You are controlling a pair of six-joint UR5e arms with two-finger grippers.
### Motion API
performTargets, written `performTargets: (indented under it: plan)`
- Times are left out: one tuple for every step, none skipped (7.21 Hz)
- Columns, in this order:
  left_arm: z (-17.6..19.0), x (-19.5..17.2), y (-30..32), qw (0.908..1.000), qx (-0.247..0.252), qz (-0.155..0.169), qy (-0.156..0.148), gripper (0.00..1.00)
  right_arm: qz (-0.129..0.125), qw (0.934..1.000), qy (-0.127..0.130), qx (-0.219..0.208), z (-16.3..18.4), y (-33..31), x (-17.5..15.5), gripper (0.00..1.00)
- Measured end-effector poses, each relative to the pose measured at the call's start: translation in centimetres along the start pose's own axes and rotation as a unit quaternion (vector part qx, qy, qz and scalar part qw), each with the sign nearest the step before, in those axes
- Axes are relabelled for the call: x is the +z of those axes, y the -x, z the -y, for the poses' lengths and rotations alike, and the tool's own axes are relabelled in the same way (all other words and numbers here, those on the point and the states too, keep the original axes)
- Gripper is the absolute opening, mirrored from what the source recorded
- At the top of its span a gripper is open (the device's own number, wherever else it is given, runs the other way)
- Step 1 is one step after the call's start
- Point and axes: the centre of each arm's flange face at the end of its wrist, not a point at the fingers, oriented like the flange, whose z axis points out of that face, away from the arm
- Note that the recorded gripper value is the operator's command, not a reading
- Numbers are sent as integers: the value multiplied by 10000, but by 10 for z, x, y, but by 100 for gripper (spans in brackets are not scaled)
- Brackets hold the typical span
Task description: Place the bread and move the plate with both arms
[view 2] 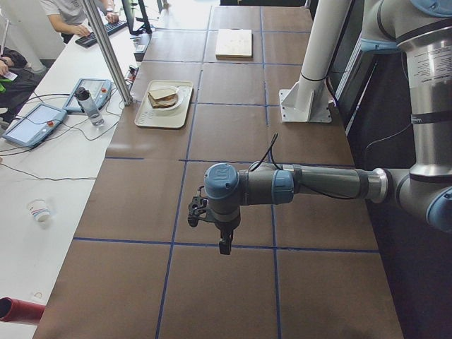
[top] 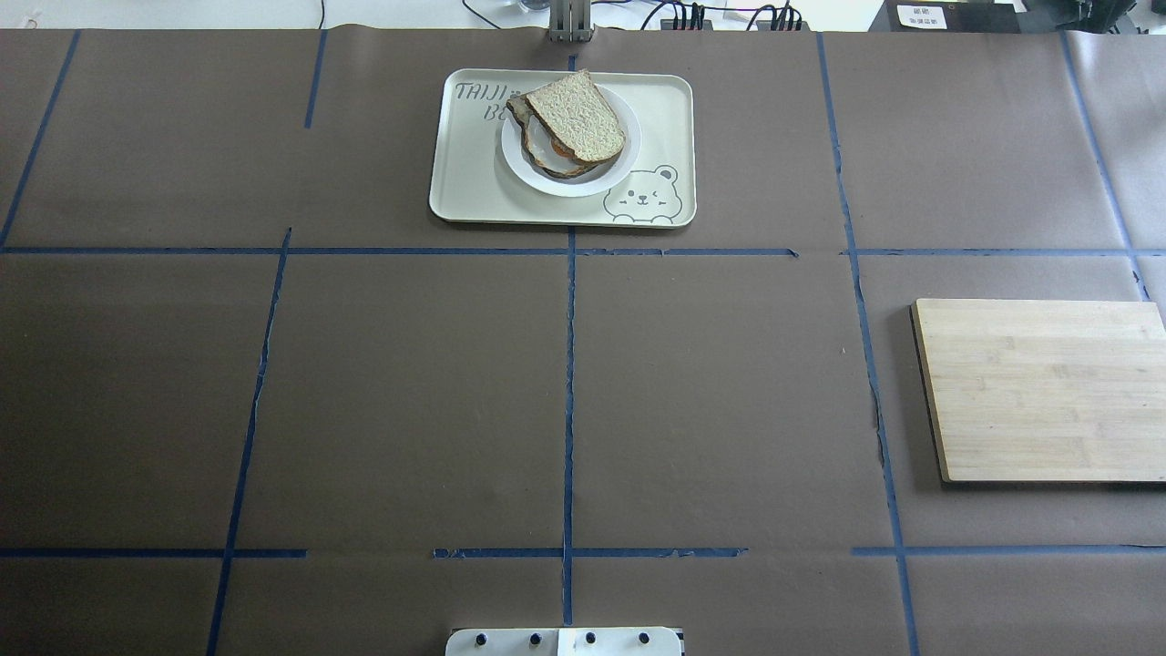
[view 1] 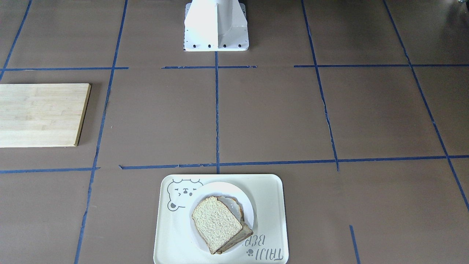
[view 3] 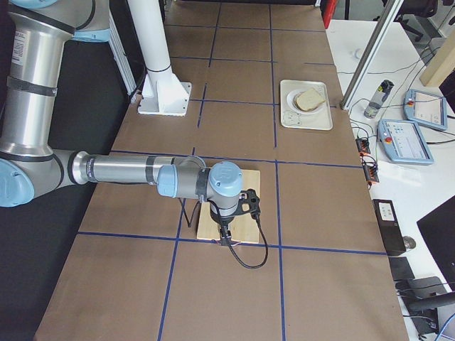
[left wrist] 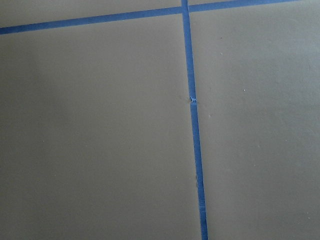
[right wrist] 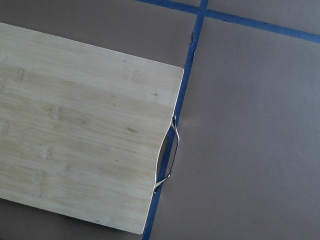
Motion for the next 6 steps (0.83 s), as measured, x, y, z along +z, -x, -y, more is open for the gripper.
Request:
performTargets:
  plan:
    - [0, 0, 0, 10000, -2, 0, 2, 100, 2, 10000, 1, 17, 0, 0, 0, 99]
    - [0, 1, 0, 10000, -6, -1, 6, 100, 6, 10000, 4, 49, 0, 0, 1, 98]
    - [-1, 1, 1, 10000, -8, -2, 9, 100, 12, 9999, 5, 104, 0, 0, 1, 98]
    - [-1, 1, 1, 10000, -9, -1, 9, 100, 17, 9999, 4, 145, 0, 0, 1, 98]
    - [-1, 1, 1, 10000, -9, -1, 9, 100, 17, 9999, 2, 162, 0, -1, 1, 97]
    - [-1, 1, 1, 10000, -7, -1, 9, 100, 16, 9999, 1, 168, 0, -1, 1, 97]
